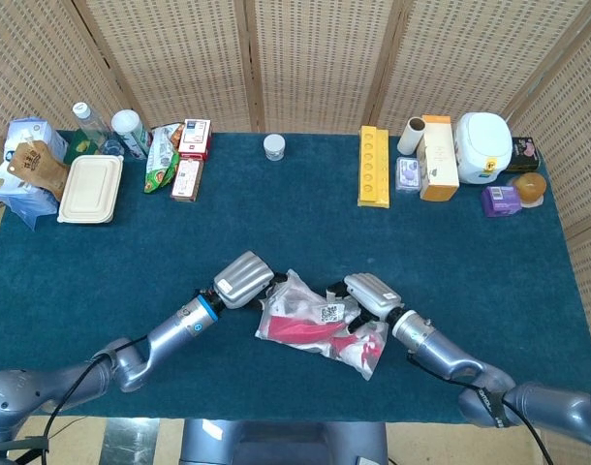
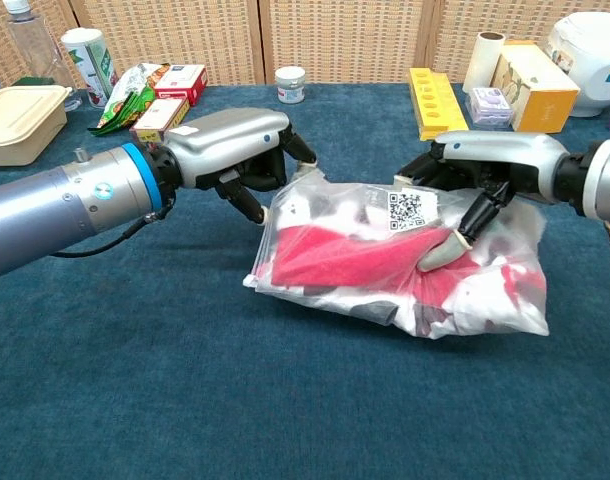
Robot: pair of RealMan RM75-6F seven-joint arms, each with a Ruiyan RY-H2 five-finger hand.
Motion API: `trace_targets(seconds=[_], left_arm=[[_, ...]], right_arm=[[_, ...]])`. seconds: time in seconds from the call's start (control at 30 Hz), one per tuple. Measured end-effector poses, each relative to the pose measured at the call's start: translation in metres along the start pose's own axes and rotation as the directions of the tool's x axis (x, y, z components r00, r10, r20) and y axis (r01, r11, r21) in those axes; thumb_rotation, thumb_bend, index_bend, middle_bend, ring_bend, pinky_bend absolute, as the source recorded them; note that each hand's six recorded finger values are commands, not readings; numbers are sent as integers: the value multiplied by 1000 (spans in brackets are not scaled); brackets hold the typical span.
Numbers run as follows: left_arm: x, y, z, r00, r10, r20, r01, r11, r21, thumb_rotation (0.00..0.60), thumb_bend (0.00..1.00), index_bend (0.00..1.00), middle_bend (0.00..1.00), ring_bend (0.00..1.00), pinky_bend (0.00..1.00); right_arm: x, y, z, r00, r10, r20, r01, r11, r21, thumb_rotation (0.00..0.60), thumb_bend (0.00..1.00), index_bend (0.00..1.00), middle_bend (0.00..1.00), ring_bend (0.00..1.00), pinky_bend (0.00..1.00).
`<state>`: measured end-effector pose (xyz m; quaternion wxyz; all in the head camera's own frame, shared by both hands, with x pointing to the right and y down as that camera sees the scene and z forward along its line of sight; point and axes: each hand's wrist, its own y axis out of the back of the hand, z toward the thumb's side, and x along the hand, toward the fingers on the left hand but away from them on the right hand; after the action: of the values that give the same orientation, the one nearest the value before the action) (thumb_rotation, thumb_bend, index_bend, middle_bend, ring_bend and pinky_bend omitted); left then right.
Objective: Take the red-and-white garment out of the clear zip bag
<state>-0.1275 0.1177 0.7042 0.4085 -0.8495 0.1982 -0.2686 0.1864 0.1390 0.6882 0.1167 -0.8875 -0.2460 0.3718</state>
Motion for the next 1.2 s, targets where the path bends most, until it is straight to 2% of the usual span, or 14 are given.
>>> trace_targets(seconds=[0.1,0.17,0.43,0.53,0.67,0.93,1.03,1.1,1.2], left_arm=[[10,-9,0,1000,-16,4,16,1000,20,600,441,863,1000,1000,1000],[16,-13,1,1000,-20,9,20,999,29,600,439,864,1000,1000,1000],[33,-2,5,999,5,42,-8,998,66,600,431,866,1000,1000,1000],[36,4,5,998,13,55,-18,995,94,600,428,867,1000,1000,1000],[38,14,3,998,19,66,-27,992,125,600,425,872,1000,1000,1000],[40,20,1,997,19,71,-30,987,157,600,418,872,1000,1000,1000],[42,22,2,997,24,77,-37,985,169,600,415,872,1000,1000,1000],[43,25,2,996,32,85,-47,982,183,600,413,872,1000,1000,1000],[47,32,5,992,44,120,-72,968,241,600,413,872,1000,1000,1000]], right_arm=[[2,1,-5,1000,-16,9,16,1000,-23,600,117,0,68,204,255],[4,4,-7,999,-41,6,41,999,-31,600,116,0,46,167,198],[20,27,-9,979,-201,-38,199,979,-45,600,115,0,42,137,90],[29,35,-12,970,-237,-52,237,971,-7,600,115,0,54,136,85],[53,43,-21,961,-269,-63,274,957,94,600,115,0,58,136,85],[80,47,-31,957,-280,-78,290,940,181,600,105,0,72,136,85],[87,51,-29,952,-286,-109,304,925,226,600,105,29,114,148,88],[91,54,-30,949,-287,-126,312,911,272,600,105,94,166,185,110],[98,54,-33,949,-279,-148,314,878,360,600,105,158,228,239,164]])
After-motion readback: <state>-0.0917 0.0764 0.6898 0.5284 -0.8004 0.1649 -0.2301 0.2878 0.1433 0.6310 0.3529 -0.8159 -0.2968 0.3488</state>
